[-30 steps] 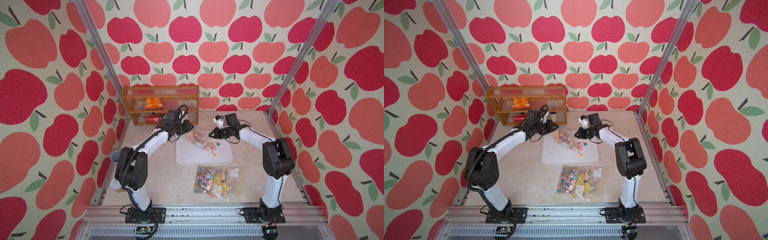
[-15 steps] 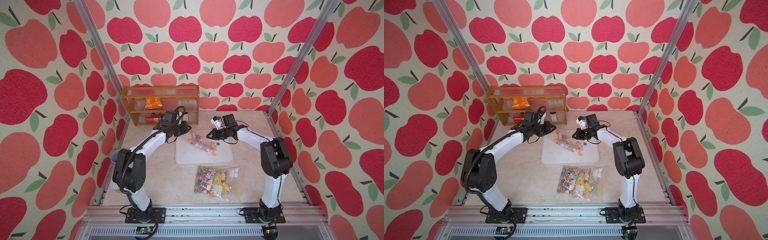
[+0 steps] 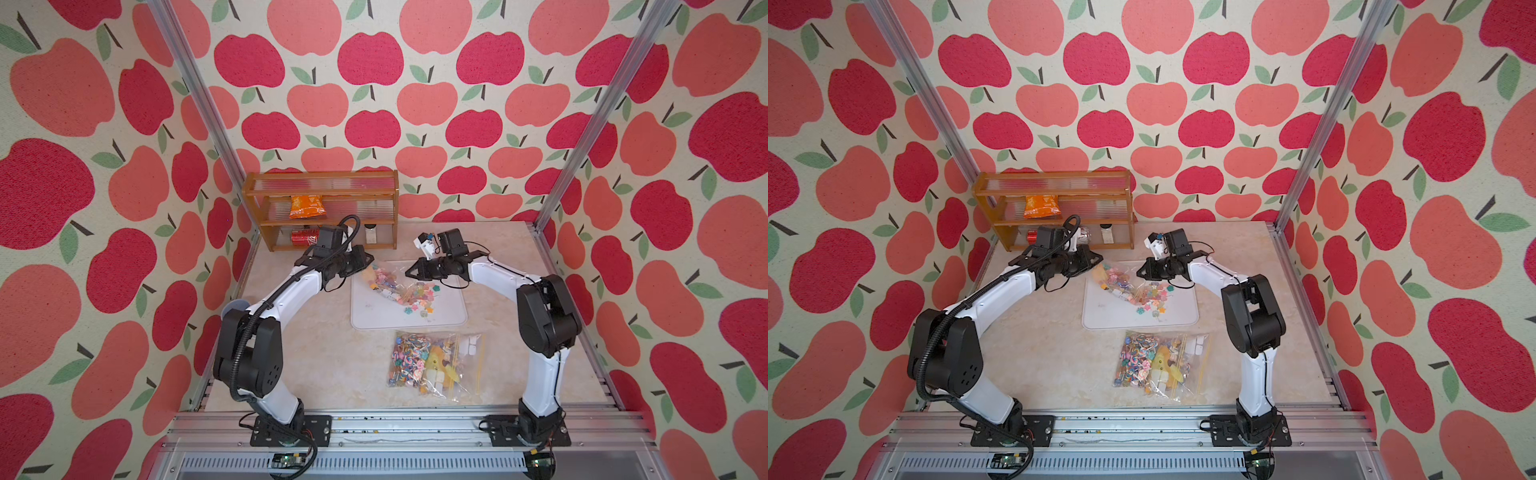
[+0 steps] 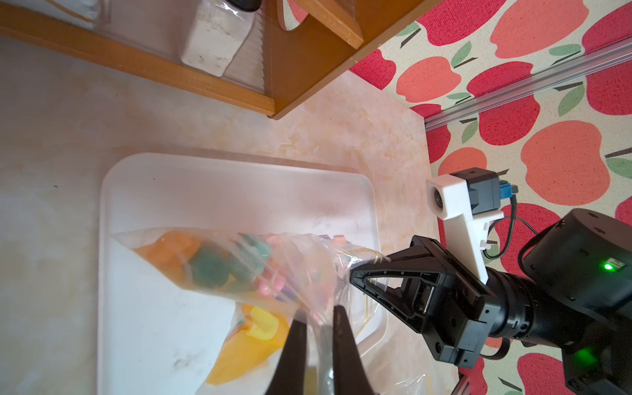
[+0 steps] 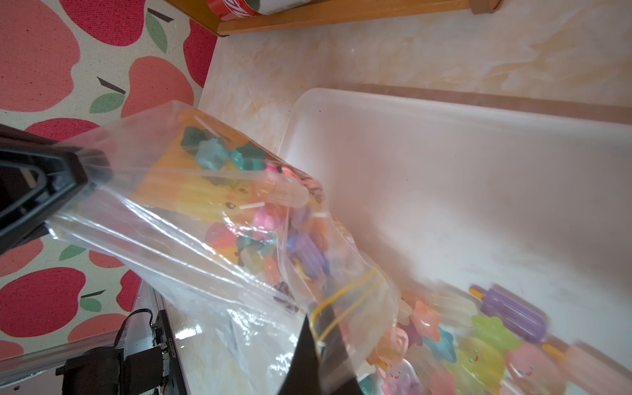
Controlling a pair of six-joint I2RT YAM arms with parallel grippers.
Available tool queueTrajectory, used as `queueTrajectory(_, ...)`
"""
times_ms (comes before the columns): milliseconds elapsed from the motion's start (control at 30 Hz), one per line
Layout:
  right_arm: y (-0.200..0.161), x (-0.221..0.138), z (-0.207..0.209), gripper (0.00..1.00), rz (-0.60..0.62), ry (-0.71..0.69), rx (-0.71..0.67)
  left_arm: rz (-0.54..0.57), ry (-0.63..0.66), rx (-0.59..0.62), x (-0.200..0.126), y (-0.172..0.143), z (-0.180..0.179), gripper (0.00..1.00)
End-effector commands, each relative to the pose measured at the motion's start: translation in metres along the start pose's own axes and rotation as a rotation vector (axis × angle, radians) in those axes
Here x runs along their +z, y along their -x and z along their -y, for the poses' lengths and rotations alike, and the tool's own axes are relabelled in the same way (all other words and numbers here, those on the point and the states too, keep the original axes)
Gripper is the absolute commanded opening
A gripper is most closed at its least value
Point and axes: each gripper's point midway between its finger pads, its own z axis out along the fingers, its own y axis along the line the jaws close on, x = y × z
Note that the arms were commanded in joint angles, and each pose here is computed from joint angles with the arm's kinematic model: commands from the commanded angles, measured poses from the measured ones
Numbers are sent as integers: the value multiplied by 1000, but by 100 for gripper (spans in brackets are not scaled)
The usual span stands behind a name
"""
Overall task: Pour candies out of the ziploc bag
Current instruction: 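Pour the candies out of the ziploc bag onto the tray.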
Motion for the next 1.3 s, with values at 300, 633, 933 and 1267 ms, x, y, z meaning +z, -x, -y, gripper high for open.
queueTrajectory(300,-16,7,41,0,-52,-103,97,141,-51,40,-40,39,15,0)
queueTrajectory(633,-13,1,31,0,-44,-91,84,162,-59,54,-52,44,26,0)
queueTrajectory(933,-14,4,26,0,-50,-76,82,149,-59,44,-49,41,25,0)
queueTrajectory(1267,-9,-3,15,0,-39,-78,53,165,-55,61,-53,43,30,0)
